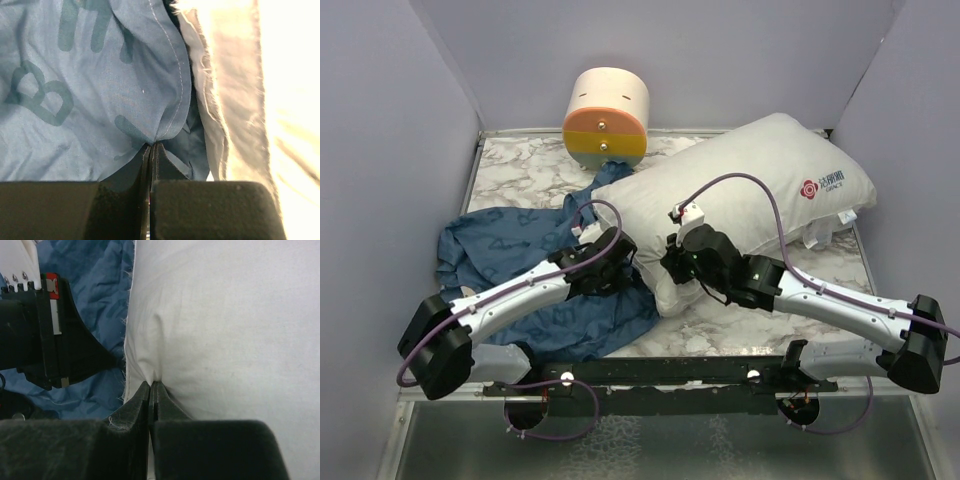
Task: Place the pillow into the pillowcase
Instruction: Stuff the pillow into the pillowcase.
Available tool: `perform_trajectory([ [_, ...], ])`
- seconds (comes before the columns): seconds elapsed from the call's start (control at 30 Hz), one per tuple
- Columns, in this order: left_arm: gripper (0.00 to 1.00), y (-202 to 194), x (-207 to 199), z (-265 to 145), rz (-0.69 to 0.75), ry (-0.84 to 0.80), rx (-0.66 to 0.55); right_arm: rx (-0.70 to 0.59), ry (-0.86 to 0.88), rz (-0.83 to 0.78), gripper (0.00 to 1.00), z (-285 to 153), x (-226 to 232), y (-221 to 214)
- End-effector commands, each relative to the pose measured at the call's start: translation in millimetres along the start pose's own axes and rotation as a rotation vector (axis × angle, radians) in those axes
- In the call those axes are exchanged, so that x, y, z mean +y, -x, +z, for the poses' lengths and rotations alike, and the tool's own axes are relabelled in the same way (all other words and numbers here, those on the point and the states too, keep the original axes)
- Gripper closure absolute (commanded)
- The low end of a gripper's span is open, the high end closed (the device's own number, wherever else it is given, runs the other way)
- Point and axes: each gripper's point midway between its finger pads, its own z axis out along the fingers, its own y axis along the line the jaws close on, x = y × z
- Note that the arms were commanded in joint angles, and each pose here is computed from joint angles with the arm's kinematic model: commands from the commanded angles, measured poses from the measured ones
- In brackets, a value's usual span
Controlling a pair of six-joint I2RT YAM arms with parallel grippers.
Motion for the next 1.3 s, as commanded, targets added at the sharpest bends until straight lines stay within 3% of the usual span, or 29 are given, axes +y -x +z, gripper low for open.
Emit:
perform_trajectory([
  [0.0,1.0,6,-4,-19,0.077,-0.069,-0.031,-0.022,0.07,0.01,0.99,3,12,6],
  [0.27,1.0,19,-41,-74,0.127,-0.347,-0.084,-0.02,0.082,0.001,0.99,22,19,12],
  [0.63,1.0,24,-44,-119,0.169,-0.496,-0.13,0.015,0.039,0.01,0.99,26,2,10],
  [0.8,1.0,16,-30,-129,0.182,-0.505,-0.11,0.018,0.007,-0.009,0.98,15,-10,6],
  [0.9,1.0,0,-13,-123,0.177,-0.465,-0.038,0.007,-0.007,-0.017,0.98,6,-18,8],
  [1.03,1.0,-18,-7,-120,0.17,-0.475,0.047,0.02,0.053,-0.057,0.97,1,-11,7],
  [1.27,1.0,-25,11,-124,0.14,-0.459,0.064,0.082,0.126,-0.108,0.95,-2,-2,-9],
])
